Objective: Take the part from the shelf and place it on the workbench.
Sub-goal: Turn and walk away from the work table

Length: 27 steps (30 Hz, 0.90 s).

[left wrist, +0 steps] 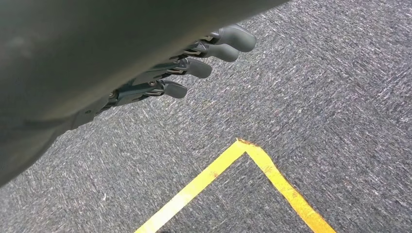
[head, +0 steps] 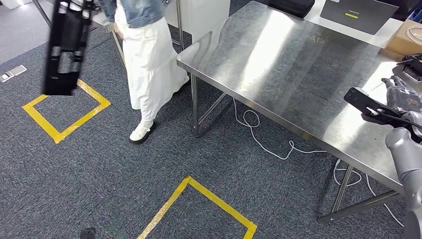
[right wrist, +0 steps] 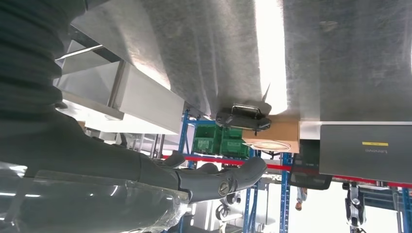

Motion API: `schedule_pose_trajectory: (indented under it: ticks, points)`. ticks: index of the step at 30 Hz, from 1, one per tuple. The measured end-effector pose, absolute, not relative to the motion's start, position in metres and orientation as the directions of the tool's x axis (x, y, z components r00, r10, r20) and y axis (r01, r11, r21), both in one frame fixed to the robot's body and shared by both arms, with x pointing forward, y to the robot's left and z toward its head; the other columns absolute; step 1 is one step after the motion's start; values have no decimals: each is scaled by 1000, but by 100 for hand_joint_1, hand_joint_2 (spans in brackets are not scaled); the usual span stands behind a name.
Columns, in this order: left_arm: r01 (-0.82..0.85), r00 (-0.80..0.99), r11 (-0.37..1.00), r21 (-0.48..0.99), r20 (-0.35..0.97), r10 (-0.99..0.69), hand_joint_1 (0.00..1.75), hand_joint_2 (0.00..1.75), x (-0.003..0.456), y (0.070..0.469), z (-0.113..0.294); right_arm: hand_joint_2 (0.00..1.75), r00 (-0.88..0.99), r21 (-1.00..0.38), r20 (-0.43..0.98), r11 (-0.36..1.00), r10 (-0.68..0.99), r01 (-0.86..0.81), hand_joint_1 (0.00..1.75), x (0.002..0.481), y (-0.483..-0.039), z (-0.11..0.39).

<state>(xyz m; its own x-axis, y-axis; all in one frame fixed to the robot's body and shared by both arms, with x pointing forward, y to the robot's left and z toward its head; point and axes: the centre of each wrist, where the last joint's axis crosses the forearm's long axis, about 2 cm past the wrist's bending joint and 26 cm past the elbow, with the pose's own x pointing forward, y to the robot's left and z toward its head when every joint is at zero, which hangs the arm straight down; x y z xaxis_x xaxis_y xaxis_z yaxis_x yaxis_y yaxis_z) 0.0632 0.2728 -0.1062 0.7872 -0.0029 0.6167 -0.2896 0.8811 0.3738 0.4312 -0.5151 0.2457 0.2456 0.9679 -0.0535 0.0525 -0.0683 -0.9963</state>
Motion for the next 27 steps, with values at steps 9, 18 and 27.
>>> schedule_pose_trajectory:
  ticks: [9, 18, 27]
  points:
    - [-289, 793, 881, 376, 610, 0, 0, 0, 63, 272, -106, 0, 245, -997, -43, -58, 969, 54, 0, 431, -514, 245]
    - [-290, 794, 880, 376, 607, 3, 0, 0, 63, 272, -106, 0, 219, -998, -8, -20, 976, 54, 0, 434, -508, 243]
    - [-289, 795, 880, 377, 606, 1, 0, 0, 62, 272, -106, 0, 208, -998, -33, -44, 978, 51, 0, 435, -506, 243]
